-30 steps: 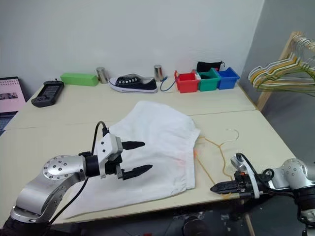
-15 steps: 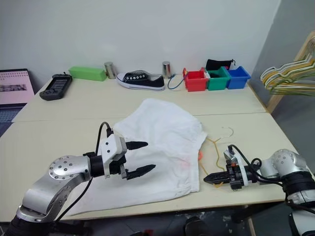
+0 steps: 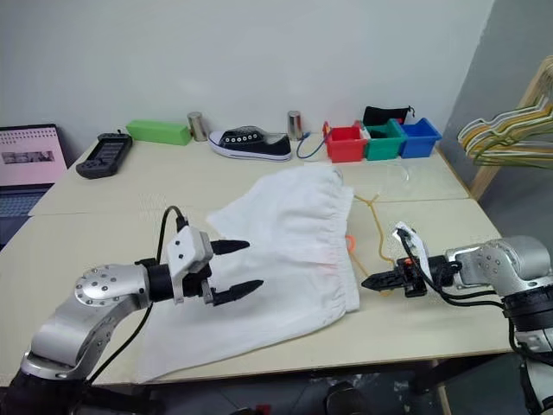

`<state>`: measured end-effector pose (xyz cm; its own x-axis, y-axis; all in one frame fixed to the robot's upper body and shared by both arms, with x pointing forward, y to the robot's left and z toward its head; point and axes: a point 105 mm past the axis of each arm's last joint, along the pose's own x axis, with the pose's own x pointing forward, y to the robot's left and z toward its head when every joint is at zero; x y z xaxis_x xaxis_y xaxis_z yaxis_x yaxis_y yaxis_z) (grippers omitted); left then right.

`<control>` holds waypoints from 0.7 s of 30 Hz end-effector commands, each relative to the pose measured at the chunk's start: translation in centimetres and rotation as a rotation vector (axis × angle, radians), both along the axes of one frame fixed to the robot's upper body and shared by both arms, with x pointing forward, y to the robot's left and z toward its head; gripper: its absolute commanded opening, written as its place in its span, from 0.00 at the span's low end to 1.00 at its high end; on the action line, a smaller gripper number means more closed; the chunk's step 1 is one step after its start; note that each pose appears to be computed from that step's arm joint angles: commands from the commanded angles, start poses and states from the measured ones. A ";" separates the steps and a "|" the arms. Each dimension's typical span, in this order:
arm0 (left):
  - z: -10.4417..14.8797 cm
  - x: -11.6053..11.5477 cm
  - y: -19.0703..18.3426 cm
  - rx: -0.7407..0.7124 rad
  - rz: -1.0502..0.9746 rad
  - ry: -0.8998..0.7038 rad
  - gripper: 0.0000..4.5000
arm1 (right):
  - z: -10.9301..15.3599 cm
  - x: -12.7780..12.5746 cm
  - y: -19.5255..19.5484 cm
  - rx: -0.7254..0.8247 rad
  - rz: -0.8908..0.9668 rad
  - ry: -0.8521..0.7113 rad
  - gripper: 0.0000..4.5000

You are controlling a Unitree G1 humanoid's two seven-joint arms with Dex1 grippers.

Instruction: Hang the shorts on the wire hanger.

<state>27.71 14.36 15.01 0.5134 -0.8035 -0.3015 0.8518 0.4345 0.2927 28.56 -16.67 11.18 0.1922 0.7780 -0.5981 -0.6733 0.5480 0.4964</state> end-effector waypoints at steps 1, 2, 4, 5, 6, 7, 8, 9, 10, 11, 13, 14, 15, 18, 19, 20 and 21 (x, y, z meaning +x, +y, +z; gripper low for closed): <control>4.0 1.5 0.6 0.034 -0.028 -0.131 0.98 | 0.8 2.5 -0.8 -0.227 0.109 -0.335 0.00; 5.2 2.2 0.8 0.043 -0.031 -0.165 0.98 | 0.9 3.7 -0.8 -0.281 0.098 -0.419 0.00; 7.8 3.5 1.4 0.079 -0.038 -0.234 0.98 | 1.1 5.9 -0.5 -0.375 0.060 -0.551 0.00; 9.4 4.1 1.8 0.111 -0.051 -0.272 0.98 | 1.2 6.8 -0.1 -0.421 0.065 -0.620 0.00; 10.7 4.6 2.0 0.140 -0.062 -0.305 0.98 | 1.3 7.4 0.2 -0.463 0.071 -0.675 0.00; 11.7 5.1 2.1 0.165 -0.073 -0.332 0.98 | 1.3 8.0 0.5 -0.498 0.075 -0.717 0.00; 12.7 5.5 2.1 0.191 -0.088 -0.357 0.98 | 1.5 8.2 0.9 -0.501 0.079 -0.732 0.00; 13.5 6.1 2.1 0.214 -0.104 -0.381 0.98 | 1.8 8.0 1.6 -0.470 0.085 -0.720 0.00; 14.1 6.5 1.9 0.233 -0.121 -0.398 0.98 | 2.0 7.8 2.0 -0.444 0.092 -0.708 0.00; 14.6 7.0 1.7 0.251 -0.139 -0.413 0.98 | 2.2 7.5 2.1 -0.435 0.106 -0.704 0.00; 15.0 7.9 1.3 0.277 -0.170 -0.432 0.98 | 2.5 7.3 1.8 -0.452 0.135 -0.721 0.00; 15.1 8.2 1.0 0.289 -0.188 -0.437 0.98 | 2.6 7.4 1.6 -0.468 0.141 -0.733 0.00; 15.2 8.6 0.6 0.302 -0.213 -0.439 0.98 | 2.9 7.4 1.4 -0.480 0.146 -0.748 0.00; 15.3 9.6 -0.6 0.355 -0.278 -0.449 0.98 | 3.8 8.0 1.3 -0.513 0.140 -0.804 0.00; 15.3 9.9 -0.9 0.368 -0.293 -0.444 0.98 | 4.1 8.2 1.5 -0.518 0.138 -0.820 0.00; 15.3 10.2 -1.3 0.389 -0.315 -0.439 0.98 | 4.5 8.3 1.9 -0.523 0.143 -0.844 0.00; 15.1 10.4 -1.6 0.410 -0.337 -0.430 0.98 | 4.8 8.5 2.2 -0.525 0.142 -0.861 0.00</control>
